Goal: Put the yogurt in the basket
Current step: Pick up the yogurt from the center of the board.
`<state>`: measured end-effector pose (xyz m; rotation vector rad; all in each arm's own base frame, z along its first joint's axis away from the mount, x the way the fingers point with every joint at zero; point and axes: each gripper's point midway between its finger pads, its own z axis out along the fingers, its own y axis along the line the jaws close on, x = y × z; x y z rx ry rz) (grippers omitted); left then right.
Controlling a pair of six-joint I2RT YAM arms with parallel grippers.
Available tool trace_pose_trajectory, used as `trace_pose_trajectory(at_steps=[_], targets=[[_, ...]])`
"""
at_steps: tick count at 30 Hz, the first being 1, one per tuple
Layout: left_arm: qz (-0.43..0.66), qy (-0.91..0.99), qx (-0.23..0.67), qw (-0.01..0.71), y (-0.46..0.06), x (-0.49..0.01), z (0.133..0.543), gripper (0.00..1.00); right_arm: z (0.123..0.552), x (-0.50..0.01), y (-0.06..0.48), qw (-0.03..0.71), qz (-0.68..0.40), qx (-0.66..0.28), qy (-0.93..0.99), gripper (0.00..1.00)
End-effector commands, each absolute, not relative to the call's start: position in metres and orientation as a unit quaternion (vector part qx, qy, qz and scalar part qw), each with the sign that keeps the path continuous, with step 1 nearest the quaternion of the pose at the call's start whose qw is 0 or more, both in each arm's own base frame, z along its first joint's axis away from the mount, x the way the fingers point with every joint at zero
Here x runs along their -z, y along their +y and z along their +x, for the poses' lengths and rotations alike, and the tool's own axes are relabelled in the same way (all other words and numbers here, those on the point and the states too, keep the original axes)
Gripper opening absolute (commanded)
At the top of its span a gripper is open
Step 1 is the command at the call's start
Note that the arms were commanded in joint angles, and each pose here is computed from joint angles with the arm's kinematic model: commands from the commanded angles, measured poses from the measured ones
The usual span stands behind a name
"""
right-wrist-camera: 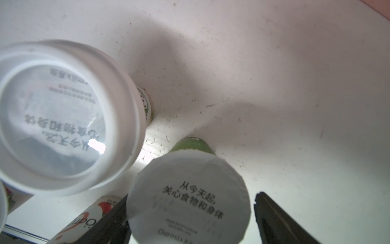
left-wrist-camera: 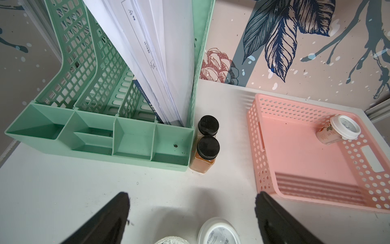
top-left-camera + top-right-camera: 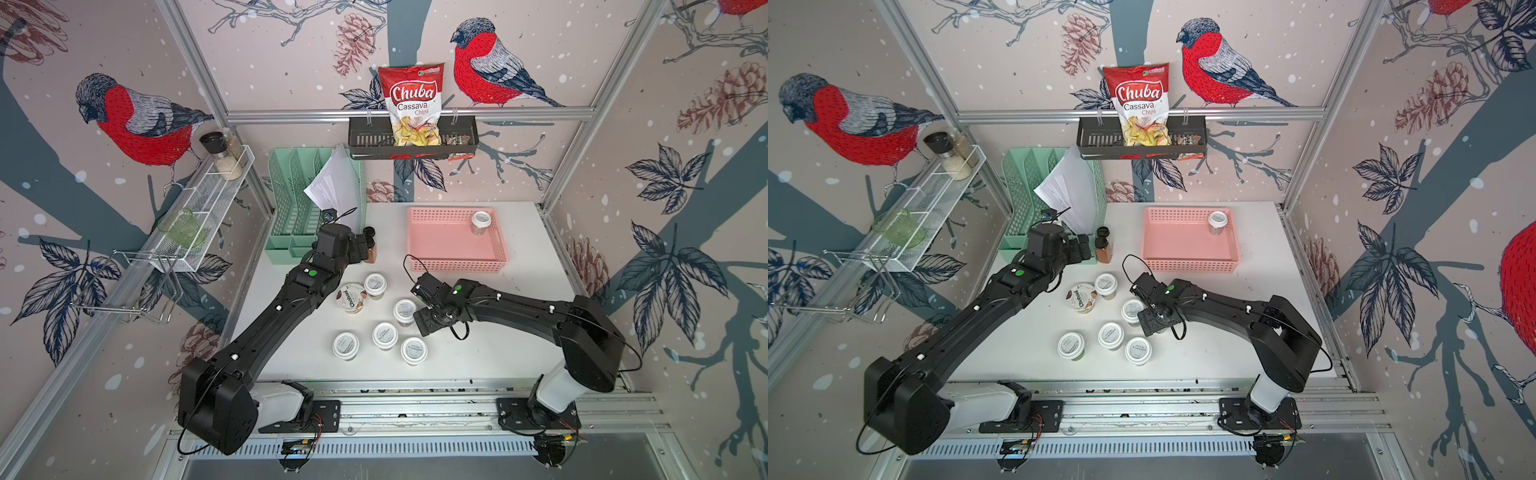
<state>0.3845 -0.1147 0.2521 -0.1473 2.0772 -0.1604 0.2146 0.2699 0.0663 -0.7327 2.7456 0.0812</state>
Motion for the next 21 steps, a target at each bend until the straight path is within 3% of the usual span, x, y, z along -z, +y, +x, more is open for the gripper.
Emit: trace_pose_trajectory(at_steps=[1, 21], targets=[[-0.056, 0.858, 0.064, 0.507, -0.1158, -0.2541, 0.3844, 0.96, 0.2191, -0.0663, 0.2697, 0.157, -0.259, -0.021, 0.953, 0.88], [-0.053, 0.859, 0.064, 0.505, -0.1170, -0.2522, 0.3851, 0.96, 0.2237, -0.0745, 0.2628, 0.165, -0.255, -0.017, 0.953, 0.82]])
